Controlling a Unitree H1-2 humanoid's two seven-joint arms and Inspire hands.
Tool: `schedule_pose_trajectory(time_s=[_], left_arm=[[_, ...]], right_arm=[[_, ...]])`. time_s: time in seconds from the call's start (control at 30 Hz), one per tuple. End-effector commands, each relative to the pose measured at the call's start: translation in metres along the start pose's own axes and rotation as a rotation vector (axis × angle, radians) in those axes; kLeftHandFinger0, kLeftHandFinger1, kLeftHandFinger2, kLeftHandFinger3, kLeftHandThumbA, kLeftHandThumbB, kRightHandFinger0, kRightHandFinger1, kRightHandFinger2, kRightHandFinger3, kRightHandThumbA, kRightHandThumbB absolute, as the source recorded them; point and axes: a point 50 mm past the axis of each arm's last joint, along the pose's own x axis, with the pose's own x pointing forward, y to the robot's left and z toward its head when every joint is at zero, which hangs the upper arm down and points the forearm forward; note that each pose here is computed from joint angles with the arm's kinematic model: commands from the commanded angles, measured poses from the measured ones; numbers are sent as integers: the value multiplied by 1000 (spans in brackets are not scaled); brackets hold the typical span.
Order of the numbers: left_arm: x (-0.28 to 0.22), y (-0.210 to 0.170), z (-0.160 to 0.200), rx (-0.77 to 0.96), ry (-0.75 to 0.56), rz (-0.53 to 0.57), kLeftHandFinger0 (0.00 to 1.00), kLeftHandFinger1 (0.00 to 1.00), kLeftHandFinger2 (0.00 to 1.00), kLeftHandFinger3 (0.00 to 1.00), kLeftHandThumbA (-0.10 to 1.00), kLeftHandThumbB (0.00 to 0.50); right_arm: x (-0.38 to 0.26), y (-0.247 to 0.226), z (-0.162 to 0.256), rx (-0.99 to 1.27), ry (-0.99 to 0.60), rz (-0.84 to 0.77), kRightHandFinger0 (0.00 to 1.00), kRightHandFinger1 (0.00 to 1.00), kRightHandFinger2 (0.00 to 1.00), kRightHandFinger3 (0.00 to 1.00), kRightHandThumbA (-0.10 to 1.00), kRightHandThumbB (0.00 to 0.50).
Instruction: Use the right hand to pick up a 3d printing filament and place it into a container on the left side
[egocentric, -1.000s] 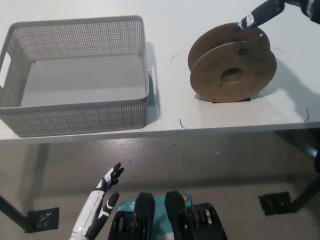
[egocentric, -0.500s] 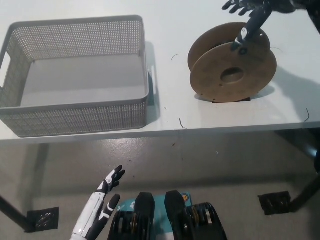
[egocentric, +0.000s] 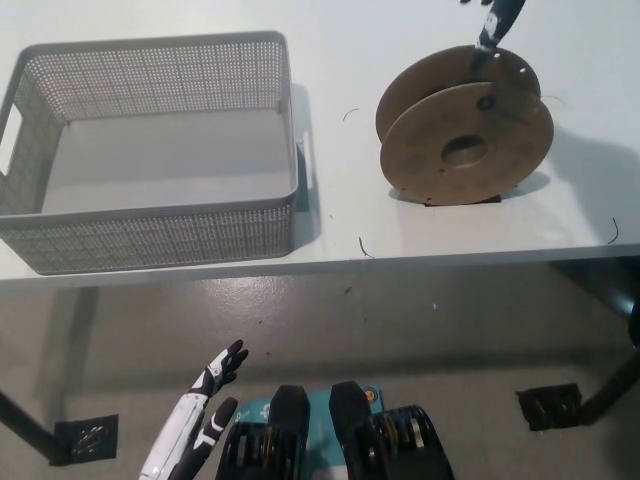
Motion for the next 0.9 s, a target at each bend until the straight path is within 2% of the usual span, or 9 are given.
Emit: schedule_pose_trajectory(time_s=[0.0,0.23,0.33,0.43,0.5,0.57,0.77,0.8,0.87], left_arm=[[-2,5,4,5,-40,-3,1000,1000,1000,1000,1000,468],[-2,5,5,13,-44,-8,1000,1000,1000,1000,1000,475],[-2,5,4,9,-52,-5,1000,1000,1000,1000,1000,470],[-3,6,3,8,-48,-4,1000,1000,1000,1000,1000,460],[-3,6,4,-4,-49,-3,1000,1000,1000,1000,1000,465],[-3,6,4,-3,-49,-5,1000,1000,1000,1000,1000,472],[-1,7,4,6,-50,-2,1000,1000,1000,1000,1000,476],[0,7,4,7,-49,-3,1000,1000,1000,1000,1000,477],[1,7,5,8,-52,-3,1000,1000,1000,1000,1000,479]], right_arm=[[-10,-10,7,-61,-8,-12,1000,1000,1000,1000,1000,459],[23,15,-1,-118,-29,86,1000,1000,1000,1000,1000,404],[38,26,-4,-135,42,106,1000,1000,1000,1000,1000,477],[53,40,-7,-165,63,108,1000,1000,1000,1000,1000,482],[68,54,-8,-119,36,144,1000,1000,1000,1000,1000,431],[78,63,-13,-98,38,148,1000,1000,1000,1000,1000,473],[115,100,-20,-179,32,39,1000,1000,1000,1000,1000,460],[121,105,-21,-190,42,-3,1000,1000,1000,1000,1000,487],[132,116,-23,-180,51,-79,1000,1000,1000,1000,834,482]])
